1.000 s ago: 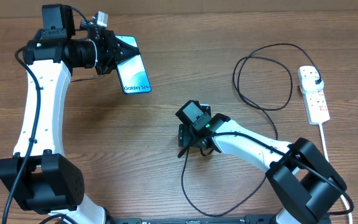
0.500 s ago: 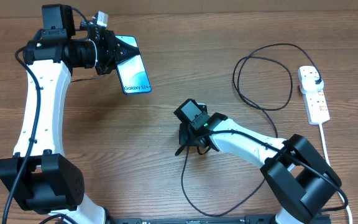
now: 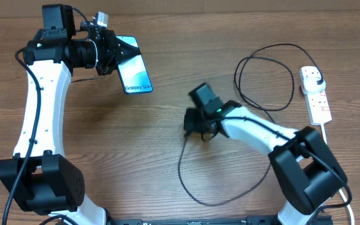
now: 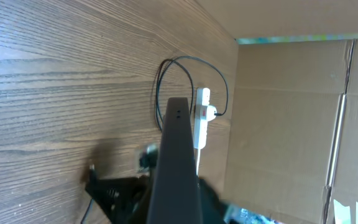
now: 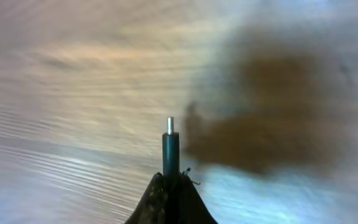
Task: Plug charger to phone and switch on socket
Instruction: 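Lower the right gripper onto the black cable's connector end and grasp it, then lift the cable connector with the right gripper toward the phone's bottom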
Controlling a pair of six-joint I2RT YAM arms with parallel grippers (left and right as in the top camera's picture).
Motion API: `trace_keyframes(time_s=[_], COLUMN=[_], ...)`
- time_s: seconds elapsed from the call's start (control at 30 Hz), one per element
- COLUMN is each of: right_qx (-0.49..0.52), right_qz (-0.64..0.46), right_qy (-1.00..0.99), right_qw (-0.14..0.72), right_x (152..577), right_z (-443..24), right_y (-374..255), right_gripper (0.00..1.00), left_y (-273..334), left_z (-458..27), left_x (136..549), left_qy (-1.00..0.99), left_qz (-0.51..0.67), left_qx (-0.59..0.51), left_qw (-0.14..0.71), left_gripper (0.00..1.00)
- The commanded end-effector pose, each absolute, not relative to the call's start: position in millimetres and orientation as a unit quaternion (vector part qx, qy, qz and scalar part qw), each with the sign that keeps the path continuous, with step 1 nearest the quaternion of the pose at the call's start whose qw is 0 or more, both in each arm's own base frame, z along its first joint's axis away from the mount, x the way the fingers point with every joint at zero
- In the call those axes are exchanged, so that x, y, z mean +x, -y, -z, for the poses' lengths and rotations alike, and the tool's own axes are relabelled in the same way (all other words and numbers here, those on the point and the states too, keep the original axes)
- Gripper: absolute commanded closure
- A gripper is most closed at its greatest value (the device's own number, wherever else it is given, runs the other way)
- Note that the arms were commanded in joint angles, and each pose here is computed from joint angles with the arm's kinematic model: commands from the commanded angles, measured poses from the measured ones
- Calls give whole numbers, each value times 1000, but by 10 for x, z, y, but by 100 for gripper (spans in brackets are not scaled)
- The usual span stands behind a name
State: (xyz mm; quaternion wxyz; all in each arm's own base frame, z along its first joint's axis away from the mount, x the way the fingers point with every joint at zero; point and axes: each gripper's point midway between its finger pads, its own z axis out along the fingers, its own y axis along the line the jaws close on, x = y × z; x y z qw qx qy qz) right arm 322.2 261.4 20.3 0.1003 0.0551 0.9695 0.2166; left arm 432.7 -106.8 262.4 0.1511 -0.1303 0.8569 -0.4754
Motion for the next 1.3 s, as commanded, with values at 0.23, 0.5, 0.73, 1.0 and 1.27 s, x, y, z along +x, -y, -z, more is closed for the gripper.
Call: trace_keyframes(time_s=[0.23,0.5,0.73,1.0,1.27], right_qx=[-18,-118,-116,-125,-130], right_qz=[-531,-664,-687,-704,-717], right_qy=[-845,-737,-715,-695,-680], right_qw=[53,54,60,73,81], right_x=[3490,3415,3449,3456,3446], right_z=[-1206,-2032,-2278,-2475,-2628], right_y=[-3053,-3245,-3268,-3273,-3269], right_gripper=[96,96,96,96,96], left_y=[1043,992,940,885,876], left_z=[-2871,-3297,-3472,-3533,-3585], left_x=[4372,4462,4519,4558,4592], left_qy=[-826,-773,-756,-750,-746], left_qz=[527,600,618,622,624], left_qx=[-106,-72,-63,-69,-71], left_qw=[168,192,207,213,219], left_gripper=[96,96,96,96,96])
